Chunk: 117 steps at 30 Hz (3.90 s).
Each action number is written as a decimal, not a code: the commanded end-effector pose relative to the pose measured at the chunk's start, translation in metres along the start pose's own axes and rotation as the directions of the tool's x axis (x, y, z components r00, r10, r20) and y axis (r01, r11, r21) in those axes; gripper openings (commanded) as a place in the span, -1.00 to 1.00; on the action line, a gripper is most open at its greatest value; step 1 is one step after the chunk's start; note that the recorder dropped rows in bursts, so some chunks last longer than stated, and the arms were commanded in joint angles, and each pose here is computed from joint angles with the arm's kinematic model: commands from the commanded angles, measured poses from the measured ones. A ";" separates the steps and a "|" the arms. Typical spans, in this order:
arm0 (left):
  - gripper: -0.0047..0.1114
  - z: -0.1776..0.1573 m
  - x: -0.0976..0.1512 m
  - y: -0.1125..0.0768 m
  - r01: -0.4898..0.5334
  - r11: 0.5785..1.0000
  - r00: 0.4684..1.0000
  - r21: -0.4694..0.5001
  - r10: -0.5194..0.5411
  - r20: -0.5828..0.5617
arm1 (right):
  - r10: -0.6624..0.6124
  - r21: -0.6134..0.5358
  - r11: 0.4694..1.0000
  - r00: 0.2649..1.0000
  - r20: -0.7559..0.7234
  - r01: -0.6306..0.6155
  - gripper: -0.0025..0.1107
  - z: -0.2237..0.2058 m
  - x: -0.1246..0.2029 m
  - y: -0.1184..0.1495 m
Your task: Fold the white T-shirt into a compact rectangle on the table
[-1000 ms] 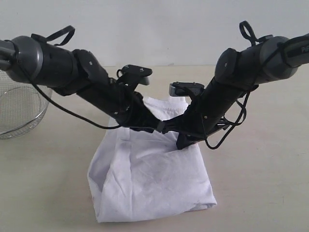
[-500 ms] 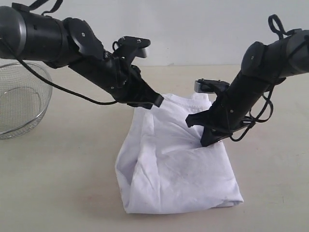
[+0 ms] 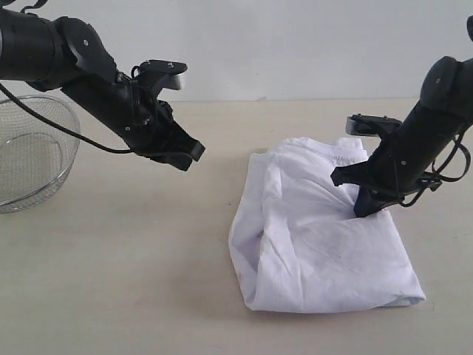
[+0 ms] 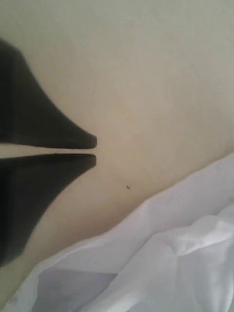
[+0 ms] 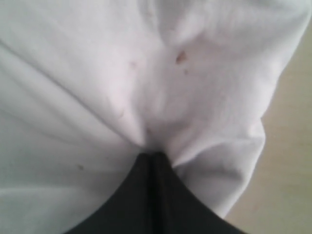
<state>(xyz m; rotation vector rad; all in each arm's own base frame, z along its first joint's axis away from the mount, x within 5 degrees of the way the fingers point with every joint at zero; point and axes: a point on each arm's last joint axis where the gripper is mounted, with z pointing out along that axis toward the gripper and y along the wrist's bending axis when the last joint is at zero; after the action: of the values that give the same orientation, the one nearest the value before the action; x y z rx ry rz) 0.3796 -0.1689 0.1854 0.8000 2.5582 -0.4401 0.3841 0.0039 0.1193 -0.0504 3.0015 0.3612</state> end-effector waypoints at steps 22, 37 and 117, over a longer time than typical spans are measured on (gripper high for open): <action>-0.84 -0.005 0.001 -0.001 -0.006 1.000 0.999 0.007 0.006 -0.032 | -0.199 -0.152 0.962 0.963 0.181 0.227 0.02 -0.010 0.008 0.144; -0.84 -0.005 0.003 -0.002 -0.004 1.000 0.999 0.021 0.005 -0.050 | -0.175 -0.119 0.976 0.982 0.076 0.183 -0.59 0.022 -0.008 0.140; -0.84 0.095 -0.028 -0.057 0.026 0.985 1.000 0.173 -0.023 -0.018 | -0.280 -0.049 0.952 0.926 0.255 0.301 -0.96 -0.158 0.009 0.068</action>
<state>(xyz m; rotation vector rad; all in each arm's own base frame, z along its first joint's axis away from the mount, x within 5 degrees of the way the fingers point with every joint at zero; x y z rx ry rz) 0.3972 -0.2606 0.1251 0.8226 2.5753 -0.6509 0.3569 0.0304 0.2817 -0.3987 2.6896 0.3915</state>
